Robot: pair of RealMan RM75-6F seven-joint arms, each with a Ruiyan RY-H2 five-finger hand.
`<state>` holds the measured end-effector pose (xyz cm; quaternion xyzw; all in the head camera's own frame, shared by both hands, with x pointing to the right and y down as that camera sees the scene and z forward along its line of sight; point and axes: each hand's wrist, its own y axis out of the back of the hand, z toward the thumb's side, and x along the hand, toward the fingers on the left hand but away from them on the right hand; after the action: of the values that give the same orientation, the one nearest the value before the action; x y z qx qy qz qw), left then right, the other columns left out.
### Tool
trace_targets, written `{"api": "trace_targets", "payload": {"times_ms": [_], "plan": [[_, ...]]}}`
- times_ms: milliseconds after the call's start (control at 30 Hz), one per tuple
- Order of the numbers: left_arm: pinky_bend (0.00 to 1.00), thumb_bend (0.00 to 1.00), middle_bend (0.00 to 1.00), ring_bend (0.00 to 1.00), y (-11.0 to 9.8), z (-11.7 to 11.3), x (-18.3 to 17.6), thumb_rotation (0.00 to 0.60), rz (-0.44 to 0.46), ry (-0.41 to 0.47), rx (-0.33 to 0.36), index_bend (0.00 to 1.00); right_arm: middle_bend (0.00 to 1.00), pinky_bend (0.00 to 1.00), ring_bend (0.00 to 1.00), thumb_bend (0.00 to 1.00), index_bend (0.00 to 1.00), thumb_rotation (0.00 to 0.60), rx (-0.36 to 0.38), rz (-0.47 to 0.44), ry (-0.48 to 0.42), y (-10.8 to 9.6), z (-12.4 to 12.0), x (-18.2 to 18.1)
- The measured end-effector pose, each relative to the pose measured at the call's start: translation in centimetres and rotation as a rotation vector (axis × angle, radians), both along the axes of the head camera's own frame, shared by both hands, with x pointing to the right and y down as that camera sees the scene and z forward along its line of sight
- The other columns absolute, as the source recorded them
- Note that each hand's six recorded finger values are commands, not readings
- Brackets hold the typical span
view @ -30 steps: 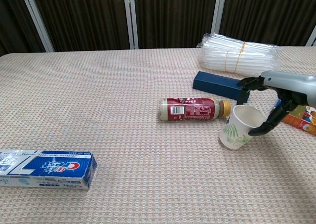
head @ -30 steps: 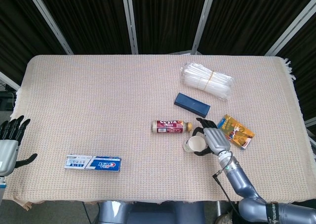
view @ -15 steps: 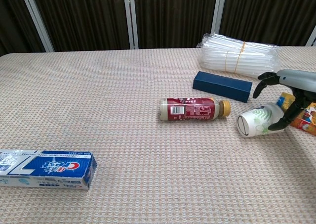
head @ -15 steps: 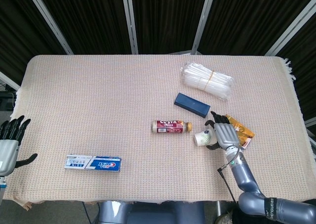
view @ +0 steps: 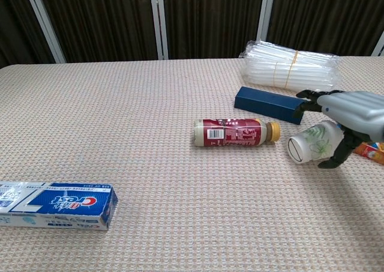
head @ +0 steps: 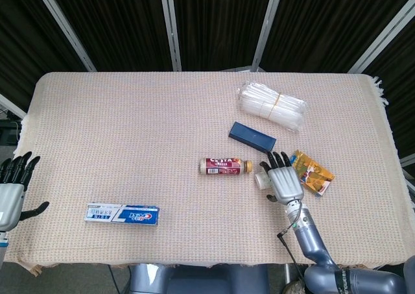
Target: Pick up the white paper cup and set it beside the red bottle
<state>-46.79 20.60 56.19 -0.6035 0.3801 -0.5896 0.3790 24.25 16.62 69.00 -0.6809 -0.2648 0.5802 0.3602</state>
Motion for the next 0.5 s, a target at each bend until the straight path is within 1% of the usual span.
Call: {"api": "trace_targets", "payload": {"times_ms": [167,367,500], "plan": [[0.0,0.1,0.0,0.0,0.0,0.0,0.0,0.6,0.002,0.003,-0.003,0.0,0.03,0.0,0.0,0.11,0.35,0.6,0.034,-0.029,0.017,0.2,0.9,-0.5],[0.0,0.09,0.0,0.0,0.0,0.0,0.0,0.6,0.001,0.002,-0.003,0.0,0.08,0.0,0.0,0.12,0.41,0.6,0.071,-0.04,0.024,0.1,1.8,-0.7],[0.0,0.09,0.0,0.0,0.0,0.0,0.0,0.6,0.002,0.002,-0.004,0.0,0.14,0.0,0.0,0.12,0.48,0.6,0.094,-0.045,0.027,-0.1,2.0,-0.7]]}}
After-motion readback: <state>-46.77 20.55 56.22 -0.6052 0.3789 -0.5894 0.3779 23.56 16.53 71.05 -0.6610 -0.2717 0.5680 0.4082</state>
